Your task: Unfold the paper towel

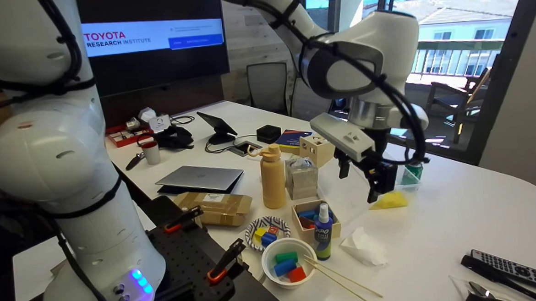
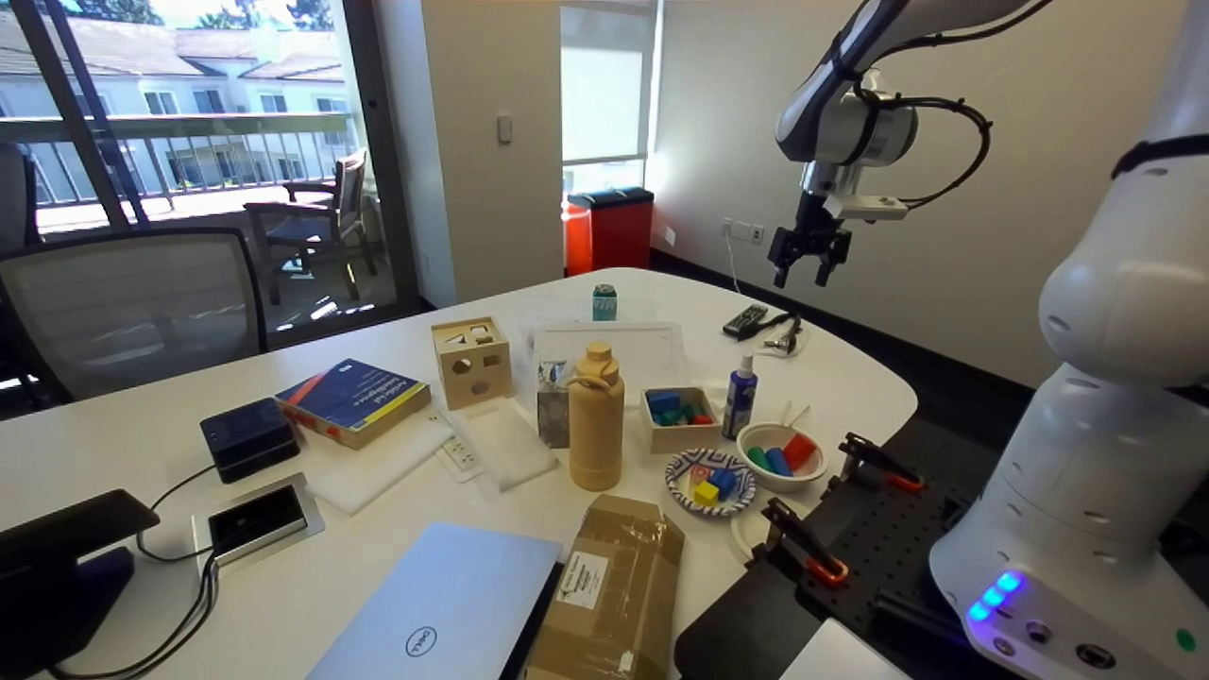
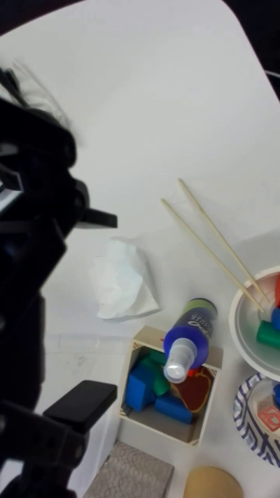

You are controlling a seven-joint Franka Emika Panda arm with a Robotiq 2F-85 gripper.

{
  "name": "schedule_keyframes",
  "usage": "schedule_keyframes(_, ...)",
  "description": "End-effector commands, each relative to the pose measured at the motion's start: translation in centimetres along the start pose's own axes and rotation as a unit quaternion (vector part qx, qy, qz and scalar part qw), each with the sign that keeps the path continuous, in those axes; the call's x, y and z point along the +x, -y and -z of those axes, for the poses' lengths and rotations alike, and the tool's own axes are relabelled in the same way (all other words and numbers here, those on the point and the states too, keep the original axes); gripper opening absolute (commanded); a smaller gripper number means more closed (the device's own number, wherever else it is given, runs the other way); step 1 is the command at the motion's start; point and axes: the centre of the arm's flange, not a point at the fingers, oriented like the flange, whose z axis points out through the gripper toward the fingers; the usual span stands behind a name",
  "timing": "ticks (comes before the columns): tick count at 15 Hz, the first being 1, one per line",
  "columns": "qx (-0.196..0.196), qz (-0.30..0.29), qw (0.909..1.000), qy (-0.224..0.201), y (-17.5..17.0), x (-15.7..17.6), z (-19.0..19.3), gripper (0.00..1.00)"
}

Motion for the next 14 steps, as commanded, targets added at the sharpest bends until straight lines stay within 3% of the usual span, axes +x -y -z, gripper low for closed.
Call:
schedule_keyframes(1,0.004,-0.007,0.9999,0.008,-0.2,-0.5,-0.9,1.0)
schedule_keyframes(6,0.006,-0.014,0.9998,0.015,-0.3,-0.7,-1.7,1.0)
schedule_keyframes(10,0.02,-0.054,0.9981,-0.024,0.9,2.8,-4.7,1.0)
schedule_keyframes(14,-0.007,-0.083,0.9955,-0.044,1.9,7.0,-7.7,1.0)
